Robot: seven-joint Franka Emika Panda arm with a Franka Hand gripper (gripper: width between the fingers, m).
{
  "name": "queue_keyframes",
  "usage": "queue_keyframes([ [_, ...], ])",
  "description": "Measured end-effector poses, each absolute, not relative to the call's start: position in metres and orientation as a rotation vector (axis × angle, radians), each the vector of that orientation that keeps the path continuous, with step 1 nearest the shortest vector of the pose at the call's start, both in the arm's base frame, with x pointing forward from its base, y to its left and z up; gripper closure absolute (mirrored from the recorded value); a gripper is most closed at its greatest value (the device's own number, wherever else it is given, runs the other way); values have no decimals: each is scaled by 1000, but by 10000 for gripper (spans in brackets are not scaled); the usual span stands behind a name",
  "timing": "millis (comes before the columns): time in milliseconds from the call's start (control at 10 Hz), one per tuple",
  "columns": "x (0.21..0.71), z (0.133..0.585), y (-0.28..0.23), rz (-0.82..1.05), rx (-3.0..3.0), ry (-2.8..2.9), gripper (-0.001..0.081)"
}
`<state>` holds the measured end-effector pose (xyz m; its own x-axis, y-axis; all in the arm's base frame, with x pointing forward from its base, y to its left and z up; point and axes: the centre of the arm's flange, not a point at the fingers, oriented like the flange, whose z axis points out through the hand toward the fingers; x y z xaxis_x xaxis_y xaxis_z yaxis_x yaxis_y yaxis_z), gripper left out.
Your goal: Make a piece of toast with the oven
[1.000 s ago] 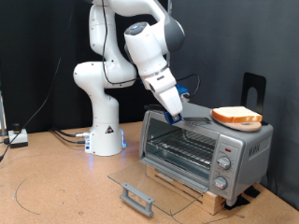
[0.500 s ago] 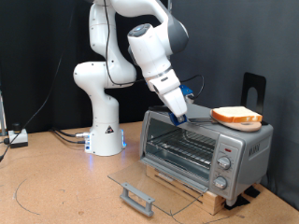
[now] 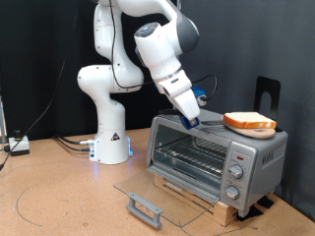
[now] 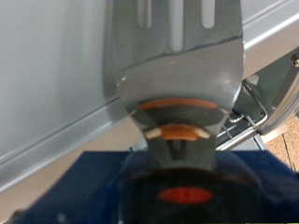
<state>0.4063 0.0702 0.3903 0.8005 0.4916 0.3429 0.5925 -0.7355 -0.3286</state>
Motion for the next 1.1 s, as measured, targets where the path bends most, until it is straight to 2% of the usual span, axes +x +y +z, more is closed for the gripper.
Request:
queue_keyframes([
  [500,406,394,75,-331,-2557,-824,389],
  [1100,406,388,108,-338,-2585,-831,389],
])
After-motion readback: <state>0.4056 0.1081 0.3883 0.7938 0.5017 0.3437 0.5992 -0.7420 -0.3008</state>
